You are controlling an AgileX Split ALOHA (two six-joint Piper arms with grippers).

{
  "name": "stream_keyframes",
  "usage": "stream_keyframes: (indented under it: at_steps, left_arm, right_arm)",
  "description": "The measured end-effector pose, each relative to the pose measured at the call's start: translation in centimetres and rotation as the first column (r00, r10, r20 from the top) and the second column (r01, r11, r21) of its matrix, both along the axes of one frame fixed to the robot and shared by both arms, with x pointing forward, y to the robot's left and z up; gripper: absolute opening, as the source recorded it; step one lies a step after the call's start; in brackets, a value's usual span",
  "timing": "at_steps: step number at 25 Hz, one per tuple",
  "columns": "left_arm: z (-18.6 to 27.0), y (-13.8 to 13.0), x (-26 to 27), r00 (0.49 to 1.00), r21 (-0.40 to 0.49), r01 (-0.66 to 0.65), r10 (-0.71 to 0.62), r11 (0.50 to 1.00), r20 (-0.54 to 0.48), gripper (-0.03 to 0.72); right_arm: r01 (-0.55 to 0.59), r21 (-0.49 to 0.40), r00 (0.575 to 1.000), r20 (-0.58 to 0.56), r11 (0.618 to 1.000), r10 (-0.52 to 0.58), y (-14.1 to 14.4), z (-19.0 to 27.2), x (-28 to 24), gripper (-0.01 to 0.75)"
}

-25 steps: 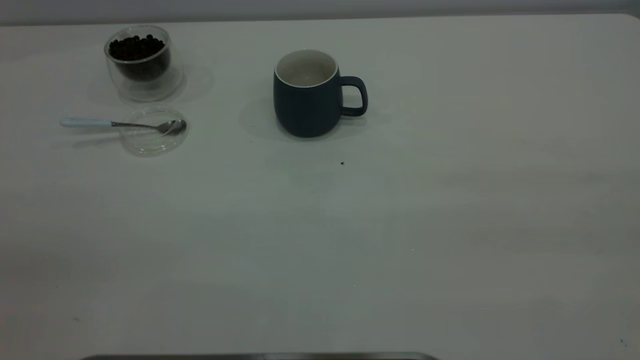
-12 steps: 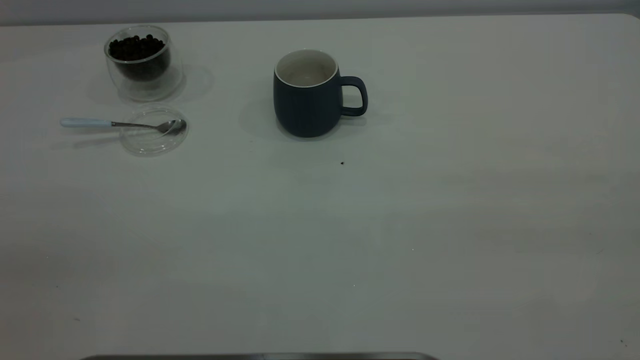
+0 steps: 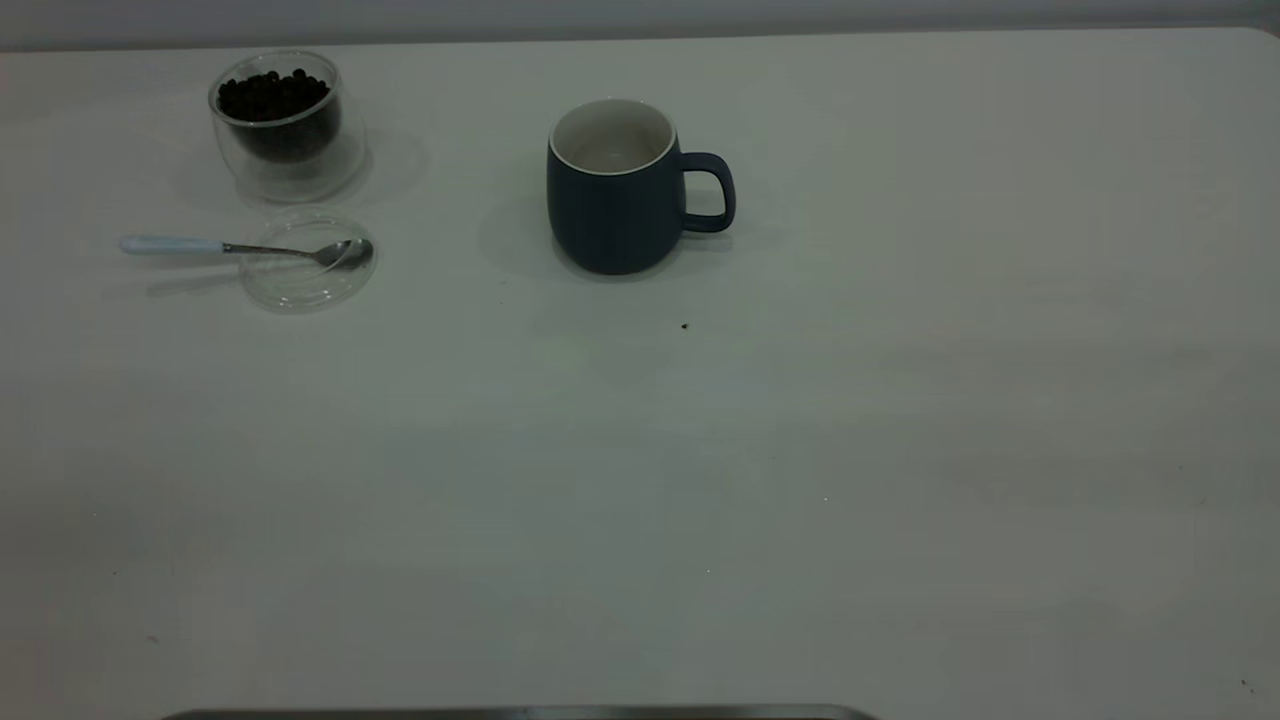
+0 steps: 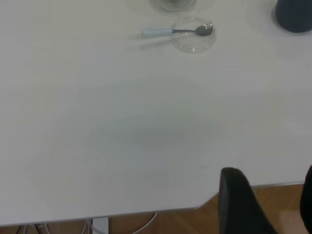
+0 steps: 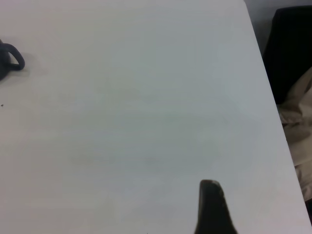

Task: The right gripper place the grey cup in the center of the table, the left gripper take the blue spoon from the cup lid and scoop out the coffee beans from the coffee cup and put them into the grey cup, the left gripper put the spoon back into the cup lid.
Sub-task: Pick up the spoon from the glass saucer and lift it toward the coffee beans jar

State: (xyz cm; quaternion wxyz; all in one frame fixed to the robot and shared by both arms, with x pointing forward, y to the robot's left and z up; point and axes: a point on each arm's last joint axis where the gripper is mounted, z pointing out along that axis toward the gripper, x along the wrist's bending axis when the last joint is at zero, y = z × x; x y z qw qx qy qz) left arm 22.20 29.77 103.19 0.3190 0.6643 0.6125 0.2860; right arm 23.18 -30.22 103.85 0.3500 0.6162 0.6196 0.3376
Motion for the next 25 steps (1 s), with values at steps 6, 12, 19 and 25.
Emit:
stream_keyframes:
  at_steps: [6, 12, 19, 25]
  left_arm:
    - [0.0, 0.0, 0.0, 1.0, -0.005, 0.001, -0.001, 1.0, 0.0, 0.377]
    - [0.1, -0.3, 0.0, 1.0, -0.09, -0.026, 0.026, 0.996, 0.005, 0.299]
    - [2.3, 0.7, 2.9, 0.975, -0.139, -0.224, 0.222, 0.965, -0.034, 0.194]
    - [4.8, 2.3, 9.3, 0.919, 0.082, -0.348, 0.357, 0.934, -0.165, 0.194]
  right_arm:
    - [0.0, 0.0, 1.0, 0.0, 1.0, 0.0, 0.0, 0.0, 0.0, 0.458]
    - [-0.001, 0.001, 1.0, 0.0, 1.0, 0.001, 0.0, 0.0, 0.0, 0.458]
    - [-0.001, 0.001, 1.0, -0.001, 1.0, 0.001, 0.0, 0.0, 0.0, 0.458]
    - [-0.001, 0.001, 1.0, -0.001, 1.0, 0.001, 0.0, 0.0, 0.0, 0.458]
